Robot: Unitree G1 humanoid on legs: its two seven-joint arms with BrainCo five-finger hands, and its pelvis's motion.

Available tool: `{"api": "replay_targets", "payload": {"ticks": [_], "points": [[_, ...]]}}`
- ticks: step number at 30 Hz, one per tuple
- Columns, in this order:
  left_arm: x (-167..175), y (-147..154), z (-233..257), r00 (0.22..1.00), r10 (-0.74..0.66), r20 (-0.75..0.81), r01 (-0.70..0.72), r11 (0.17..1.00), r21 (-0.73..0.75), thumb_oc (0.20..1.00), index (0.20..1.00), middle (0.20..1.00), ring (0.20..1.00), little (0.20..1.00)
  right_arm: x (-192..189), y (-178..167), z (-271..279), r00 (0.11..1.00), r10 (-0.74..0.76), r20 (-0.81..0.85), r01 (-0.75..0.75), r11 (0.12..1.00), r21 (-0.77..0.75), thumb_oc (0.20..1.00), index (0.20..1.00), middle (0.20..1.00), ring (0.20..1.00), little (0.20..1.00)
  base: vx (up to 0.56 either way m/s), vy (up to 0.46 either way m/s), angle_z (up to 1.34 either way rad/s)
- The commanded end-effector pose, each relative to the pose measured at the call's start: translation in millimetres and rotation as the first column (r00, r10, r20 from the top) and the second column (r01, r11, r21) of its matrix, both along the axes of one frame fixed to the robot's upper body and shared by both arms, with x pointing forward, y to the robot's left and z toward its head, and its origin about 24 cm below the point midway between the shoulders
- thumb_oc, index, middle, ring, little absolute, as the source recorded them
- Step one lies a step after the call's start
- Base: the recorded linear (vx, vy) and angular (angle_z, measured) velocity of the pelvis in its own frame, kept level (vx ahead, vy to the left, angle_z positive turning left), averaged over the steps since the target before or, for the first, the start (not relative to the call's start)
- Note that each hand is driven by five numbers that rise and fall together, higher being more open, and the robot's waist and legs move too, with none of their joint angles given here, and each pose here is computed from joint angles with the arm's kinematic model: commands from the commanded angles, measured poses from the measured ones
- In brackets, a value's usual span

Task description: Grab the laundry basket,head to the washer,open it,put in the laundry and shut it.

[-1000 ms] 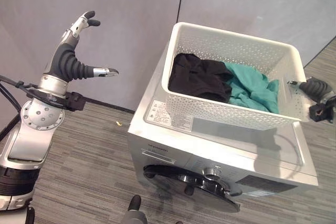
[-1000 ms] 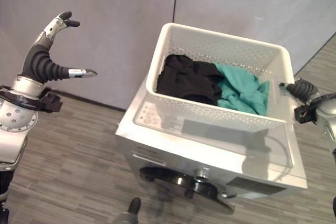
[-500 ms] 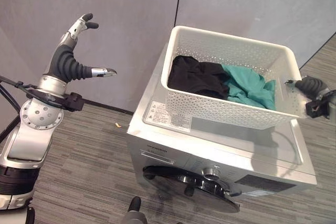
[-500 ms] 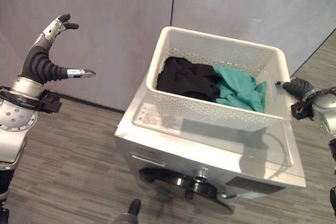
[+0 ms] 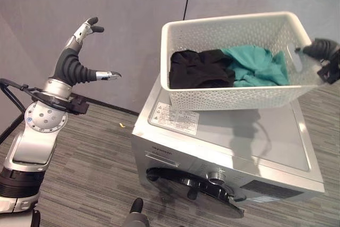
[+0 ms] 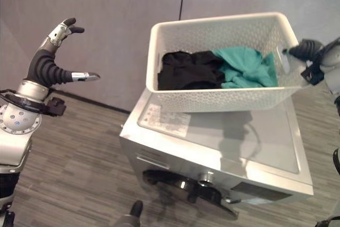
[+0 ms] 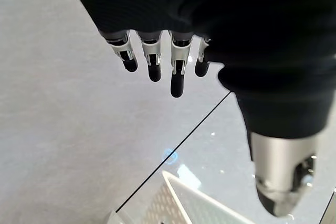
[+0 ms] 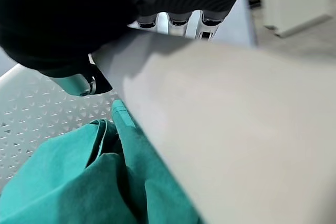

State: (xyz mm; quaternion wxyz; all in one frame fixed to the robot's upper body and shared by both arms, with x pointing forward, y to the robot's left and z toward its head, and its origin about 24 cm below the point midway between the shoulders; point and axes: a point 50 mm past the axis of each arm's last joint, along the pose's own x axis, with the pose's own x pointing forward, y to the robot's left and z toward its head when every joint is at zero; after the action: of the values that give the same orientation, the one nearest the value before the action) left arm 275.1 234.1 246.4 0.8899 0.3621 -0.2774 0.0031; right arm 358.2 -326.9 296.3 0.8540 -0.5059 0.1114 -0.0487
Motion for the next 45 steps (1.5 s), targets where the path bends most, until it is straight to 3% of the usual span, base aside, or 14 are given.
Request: {"api": "replay_targets", "payload": {"ticks": [1, 6, 16, 19, 26, 37, 45], "points": [[-9.8, 0.6, 2.9, 0.998, -0.015, 0.053, 0.016, 1.0, -0.013, 1.0, 1.0, 1.0, 1.0, 1.0, -11.4, 17.6, 32.5, 0.992, 0.118, 0.046, -0.104, 0.969, -0.225, 1.0, 1.0, 1.0, 1.0, 1.0, 0.0, 0.0, 0.0], [-15.4, 3.5, -5.4, 0.999, 0.005, 0.039, -0.004, 1.0, -0.001, 1.0, 1.0, 1.0, 1.0, 1.0, -26.7, 16.7, 16.8, 0.984, 0.175, -0.032, -0.177, 0.948, -0.264, 1.0, 1.0, 1.0, 1.0, 1.0, 0.0, 0.0, 0.0], [-19.5, 13.0, -7.9, 0.997, 0.066, 0.026, -0.067, 0.997, 0.037, 1.0, 1.0, 1.0, 1.0, 1.0, -55.6, -11.5, -9.0, 0.976, 0.095, -0.195, -0.161, 0.92, -0.358, 1.0, 1.0, 1.0, 1.0, 1.0, 0.0, -0.002, 0.01], [-19.1, 14.7, -4.4, 0.997, 0.076, 0.024, -0.077, 0.995, 0.062, 1.0, 1.0, 1.0, 1.0, 1.0, -66.4, -25.8, -21.5, 0.965, 0.035, -0.258, -0.133, 0.918, -0.374, 1.0, 1.0, 1.0, 1.0, 1.0, 0.0, -0.006, 0.05], [-15.3, 16.8, 2.0, 0.997, 0.082, 0.011, -0.082, 0.993, 0.088, 1.0, 1.0, 1.0, 1.0, 1.0, -94.1, -89.2, -66.8, 0.902, -0.237, -0.362, 0.093, 0.924, -0.371, 1.0, 1.0, 1.0, 1.0, 1.0, 0.0, -0.003, 0.05], [-8.1, 20.5, -0.9, 0.993, 0.114, 0.003, -0.114, 0.991, 0.067, 1.0, 1.0, 1.0, 1.0, 1.0, -127.6, -130.7, -153.1, 0.794, -0.395, -0.463, 0.37, 0.917, -0.147, 1.0, 1.0, 1.0, 1.0, 1.0, 0.01, 0.001, -0.02], [-4.6, 23.5, -5.4, 0.991, 0.136, 0.018, -0.136, 0.991, 0.008, 1.0, 1.0, 1.0, 1.0, 1.0, -92.1, -101.0, -167.9, 0.899, -0.304, -0.316, 0.363, 0.92, 0.146, 1.0, 1.0, 1.0, 1.0, 1.0, 0.0, 0.009, -0.05]]}}
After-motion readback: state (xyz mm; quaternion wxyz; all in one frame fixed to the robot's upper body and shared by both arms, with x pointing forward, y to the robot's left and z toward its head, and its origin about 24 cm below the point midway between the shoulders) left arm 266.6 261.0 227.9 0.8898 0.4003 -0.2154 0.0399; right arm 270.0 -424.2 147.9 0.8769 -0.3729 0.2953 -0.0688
